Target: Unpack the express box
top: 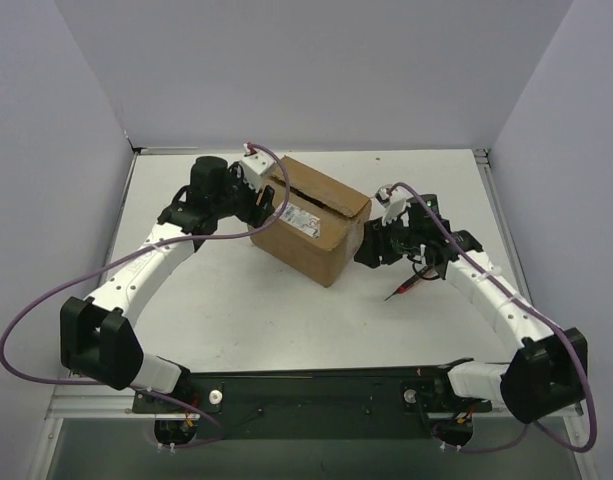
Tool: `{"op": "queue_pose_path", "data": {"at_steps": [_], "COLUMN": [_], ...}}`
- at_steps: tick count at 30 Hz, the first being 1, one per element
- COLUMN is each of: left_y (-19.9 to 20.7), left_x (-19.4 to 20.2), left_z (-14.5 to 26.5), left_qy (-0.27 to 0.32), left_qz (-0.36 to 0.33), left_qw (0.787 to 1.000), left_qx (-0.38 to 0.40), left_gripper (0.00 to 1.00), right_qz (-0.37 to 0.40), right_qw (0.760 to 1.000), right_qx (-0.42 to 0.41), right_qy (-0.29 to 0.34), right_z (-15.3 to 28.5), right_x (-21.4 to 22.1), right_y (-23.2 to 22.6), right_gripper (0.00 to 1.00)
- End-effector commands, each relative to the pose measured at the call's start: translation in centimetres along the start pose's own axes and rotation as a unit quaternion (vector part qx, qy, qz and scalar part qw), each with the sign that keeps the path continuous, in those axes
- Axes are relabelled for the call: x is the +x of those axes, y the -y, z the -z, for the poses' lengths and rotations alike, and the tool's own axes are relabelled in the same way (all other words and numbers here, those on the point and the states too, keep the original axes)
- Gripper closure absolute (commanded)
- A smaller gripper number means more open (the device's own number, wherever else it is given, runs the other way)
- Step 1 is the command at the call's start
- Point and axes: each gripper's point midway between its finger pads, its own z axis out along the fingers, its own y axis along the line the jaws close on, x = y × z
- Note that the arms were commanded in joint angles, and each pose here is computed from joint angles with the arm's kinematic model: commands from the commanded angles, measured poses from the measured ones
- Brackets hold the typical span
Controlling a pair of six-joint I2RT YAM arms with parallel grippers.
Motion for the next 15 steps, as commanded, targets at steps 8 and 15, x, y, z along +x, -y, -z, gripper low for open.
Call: {"op": "queue_pose_path", "data": {"at_steps": [8, 15], "left_y": [-2.1, -3.8], "left_x": [-1.8, 0.9], "left_z": [2.4, 1.5], "left_qy": [0.041, 0.027], "left_qz": [0.012, 0.086], "left_qw": [0.997, 0.992], "left_qx": [-0.069, -0.084], "left_gripper": [0.31, 0.48], "right_qz": [0.113, 0.230], "right_qw": [0.983, 0.952], "right_qx": [0.089, 0.083], "right_qy": [0.116, 0.184], "right_z": [6.5, 2.1], "right_x": [-11.1, -17.2], "right_y": [-0.6, -6.1], "right_gripper": [0.39, 0.28]}}
